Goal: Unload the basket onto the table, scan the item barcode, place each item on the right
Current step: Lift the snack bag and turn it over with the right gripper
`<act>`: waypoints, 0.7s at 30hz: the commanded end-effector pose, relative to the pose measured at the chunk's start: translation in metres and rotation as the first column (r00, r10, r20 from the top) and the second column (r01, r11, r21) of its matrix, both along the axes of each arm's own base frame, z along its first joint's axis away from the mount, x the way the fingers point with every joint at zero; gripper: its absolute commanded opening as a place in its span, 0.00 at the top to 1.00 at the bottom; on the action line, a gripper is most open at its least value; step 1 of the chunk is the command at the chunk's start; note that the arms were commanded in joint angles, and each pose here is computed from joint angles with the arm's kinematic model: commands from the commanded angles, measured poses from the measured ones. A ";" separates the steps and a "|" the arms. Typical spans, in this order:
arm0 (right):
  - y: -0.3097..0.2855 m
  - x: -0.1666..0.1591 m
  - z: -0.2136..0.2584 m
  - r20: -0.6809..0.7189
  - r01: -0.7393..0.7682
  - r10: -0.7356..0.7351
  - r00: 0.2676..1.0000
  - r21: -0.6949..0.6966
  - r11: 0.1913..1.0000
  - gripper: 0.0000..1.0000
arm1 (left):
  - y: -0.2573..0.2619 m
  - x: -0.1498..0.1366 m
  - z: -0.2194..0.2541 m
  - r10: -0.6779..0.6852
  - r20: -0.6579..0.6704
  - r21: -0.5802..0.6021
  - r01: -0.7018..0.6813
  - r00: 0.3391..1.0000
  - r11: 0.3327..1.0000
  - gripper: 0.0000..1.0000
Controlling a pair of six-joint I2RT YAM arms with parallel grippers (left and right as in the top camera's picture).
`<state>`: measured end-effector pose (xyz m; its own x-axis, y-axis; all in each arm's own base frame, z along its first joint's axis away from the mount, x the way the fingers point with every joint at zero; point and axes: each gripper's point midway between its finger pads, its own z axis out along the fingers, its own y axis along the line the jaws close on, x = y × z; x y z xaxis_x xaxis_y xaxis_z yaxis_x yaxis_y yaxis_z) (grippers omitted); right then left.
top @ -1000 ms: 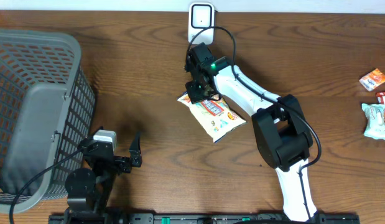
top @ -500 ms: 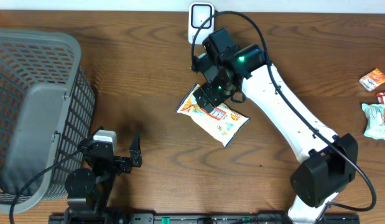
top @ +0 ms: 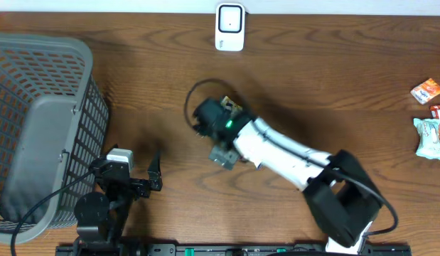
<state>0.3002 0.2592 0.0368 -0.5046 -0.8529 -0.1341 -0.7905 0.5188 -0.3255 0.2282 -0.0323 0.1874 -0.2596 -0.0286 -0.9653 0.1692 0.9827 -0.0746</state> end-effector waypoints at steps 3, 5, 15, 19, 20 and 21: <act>-0.043 0.019 -0.016 0.242 0.119 -0.078 0.967 -0.159 0.980 0.01 | 0.002 0.000 0.000 0.005 0.003 0.015 -0.006 1.000 1.000 0.01; -0.052 0.022 -0.025 0.245 0.140 -0.099 0.964 -0.155 0.978 0.01 | 0.002 0.000 0.000 0.005 0.003 0.015 -0.006 1.000 1.000 0.01; -0.052 -0.006 -0.076 -0.160 0.027 -0.025 0.987 0.012 1.000 0.44 | 0.002 0.000 0.000 0.005 0.003 0.015 -0.006 1.000 1.000 0.01; -0.055 0.006 -0.067 -0.177 0.127 -0.114 0.978 0.062 0.990 0.99 | 0.002 0.000 0.000 0.005 0.003 0.015 -0.006 1.000 1.000 0.01; -0.051 0.008 -0.063 -0.195 0.137 -0.119 0.974 0.084 0.987 0.99 | 0.002 0.000 0.000 0.005 0.003 0.015 -0.006 1.000 1.000 0.01; -0.041 0.009 -0.052 -0.247 0.149 -0.111 0.963 0.139 0.979 0.99 | 0.002 0.000 0.000 0.005 0.003 0.015 -0.006 1.000 1.000 0.01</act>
<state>0.3375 0.1995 0.0079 -0.5983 -0.7872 -0.1496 -0.7193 0.6099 -0.3327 0.2282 -0.0323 0.1874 -0.2596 -0.0286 -0.9653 0.1692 0.9827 -0.0746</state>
